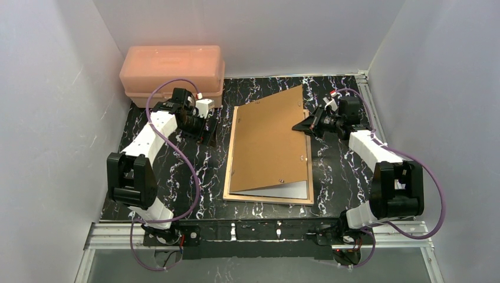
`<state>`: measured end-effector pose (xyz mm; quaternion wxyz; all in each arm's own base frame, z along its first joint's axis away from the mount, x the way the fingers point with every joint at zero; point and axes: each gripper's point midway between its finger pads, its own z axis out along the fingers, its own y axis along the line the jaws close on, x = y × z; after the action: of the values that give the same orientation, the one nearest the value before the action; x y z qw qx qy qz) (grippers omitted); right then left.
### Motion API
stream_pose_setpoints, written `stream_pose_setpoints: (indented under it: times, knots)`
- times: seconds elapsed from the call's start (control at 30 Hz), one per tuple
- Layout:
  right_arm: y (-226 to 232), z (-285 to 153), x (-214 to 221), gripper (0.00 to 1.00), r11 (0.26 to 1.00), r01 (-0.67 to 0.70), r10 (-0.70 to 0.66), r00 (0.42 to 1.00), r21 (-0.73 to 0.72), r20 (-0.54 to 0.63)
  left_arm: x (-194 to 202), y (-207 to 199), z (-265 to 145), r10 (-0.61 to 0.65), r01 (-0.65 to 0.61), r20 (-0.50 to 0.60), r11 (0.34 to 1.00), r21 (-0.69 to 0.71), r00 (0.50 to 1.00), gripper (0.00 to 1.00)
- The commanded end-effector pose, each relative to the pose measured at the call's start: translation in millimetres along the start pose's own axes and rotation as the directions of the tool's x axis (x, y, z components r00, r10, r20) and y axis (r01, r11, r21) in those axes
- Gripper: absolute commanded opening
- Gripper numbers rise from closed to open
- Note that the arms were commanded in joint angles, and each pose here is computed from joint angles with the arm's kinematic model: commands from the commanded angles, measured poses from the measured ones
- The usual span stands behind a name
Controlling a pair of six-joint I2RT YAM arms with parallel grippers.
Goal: Put the photo into the frame
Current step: Place the photo frame item in the photo frame.
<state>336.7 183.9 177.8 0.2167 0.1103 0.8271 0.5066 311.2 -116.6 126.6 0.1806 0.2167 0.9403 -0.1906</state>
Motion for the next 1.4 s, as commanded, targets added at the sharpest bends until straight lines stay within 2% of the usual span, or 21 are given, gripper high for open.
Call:
stream_pose_setpoints:
  times: [0.0, 0.57, 1.37]
  knots:
    - [21, -1, -1, 0.01, 0.995, 0.050, -0.051, 0.999, -0.091, -0.008, 5, 2, 1, -0.005, 0.005, -0.013, 1.000, 0.001, 1.000, 0.93]
    - [7, 1, 9, 0.01, 0.997, 0.034, -0.036, 0.999, -0.069, -0.027, 2, 0, 0, -0.013, 0.013, -0.004, 1.000, 0.007, 1.000, 0.93]
    - [-4, -5, 20, 0.01, 0.999, 0.022, -0.021, 1.000, -0.039, 0.012, 6, -2, 0, -0.012, 0.012, 0.002, 1.000, 0.014, 1.000, 0.92]
